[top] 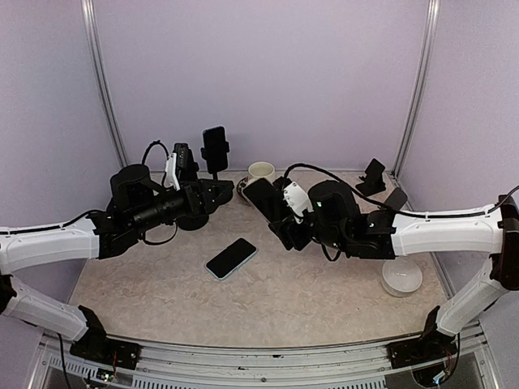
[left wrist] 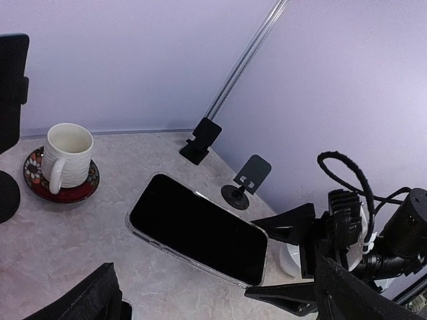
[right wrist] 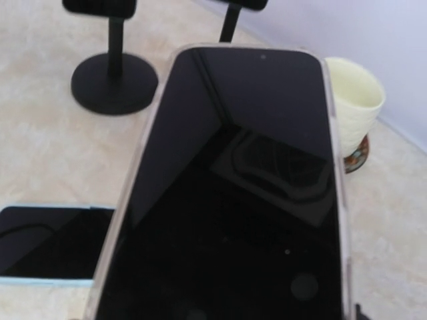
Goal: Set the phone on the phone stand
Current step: Pass from the right arm to the left
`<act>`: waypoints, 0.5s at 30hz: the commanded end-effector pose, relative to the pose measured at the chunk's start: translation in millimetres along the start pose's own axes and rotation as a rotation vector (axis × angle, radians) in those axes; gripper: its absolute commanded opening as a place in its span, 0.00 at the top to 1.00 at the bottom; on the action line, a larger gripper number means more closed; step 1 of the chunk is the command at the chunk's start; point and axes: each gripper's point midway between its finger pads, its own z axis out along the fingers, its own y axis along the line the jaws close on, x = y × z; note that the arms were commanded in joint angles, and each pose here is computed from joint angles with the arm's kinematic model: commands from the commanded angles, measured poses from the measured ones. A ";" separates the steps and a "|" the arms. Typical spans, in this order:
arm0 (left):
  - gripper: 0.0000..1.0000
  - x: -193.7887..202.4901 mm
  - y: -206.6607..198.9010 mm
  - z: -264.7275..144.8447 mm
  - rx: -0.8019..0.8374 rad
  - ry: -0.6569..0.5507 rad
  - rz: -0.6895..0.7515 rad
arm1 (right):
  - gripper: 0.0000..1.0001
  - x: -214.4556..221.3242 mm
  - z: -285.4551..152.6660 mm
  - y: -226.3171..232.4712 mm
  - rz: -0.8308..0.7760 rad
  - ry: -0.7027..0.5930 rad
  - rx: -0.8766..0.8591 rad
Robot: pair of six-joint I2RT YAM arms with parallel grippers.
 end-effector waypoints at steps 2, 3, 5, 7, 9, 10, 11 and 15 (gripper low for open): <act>0.02 10.7 -7.8 13.0 0.076 0.004 -0.051 | 0.72 -36.7 -21.3 -19.5 0.052 -0.137 0.062; 0.02 12.6 -8.9 16.3 0.088 0.009 -0.063 | 0.72 -38.5 -23.4 -20.7 0.059 -0.143 0.064; 0.03 15.0 -13.4 23.0 0.124 0.017 -0.095 | 0.73 -41.7 -27.4 -21.8 0.068 -0.156 0.061; 0.03 20.3 -17.6 29.7 0.163 0.030 -0.130 | 0.74 -45.1 -30.8 -23.5 0.074 -0.169 0.064; 0.04 24.1 -21.1 34.8 0.190 0.038 -0.155 | 0.76 -45.4 -31.9 -25.3 0.076 -0.174 0.072; 0.04 24.8 -23.2 37.1 0.202 0.038 -0.164 | 0.77 -46.2 -32.4 -25.7 0.076 -0.178 0.074; 0.04 26.9 -24.5 39.6 0.211 0.043 -0.178 | 0.79 -47.0 -32.7 -26.2 0.078 -0.180 0.076; 0.04 33.7 -33.3 46.8 0.262 0.060 -0.222 | 0.82 -48.5 -34.6 -26.3 0.077 -0.185 0.077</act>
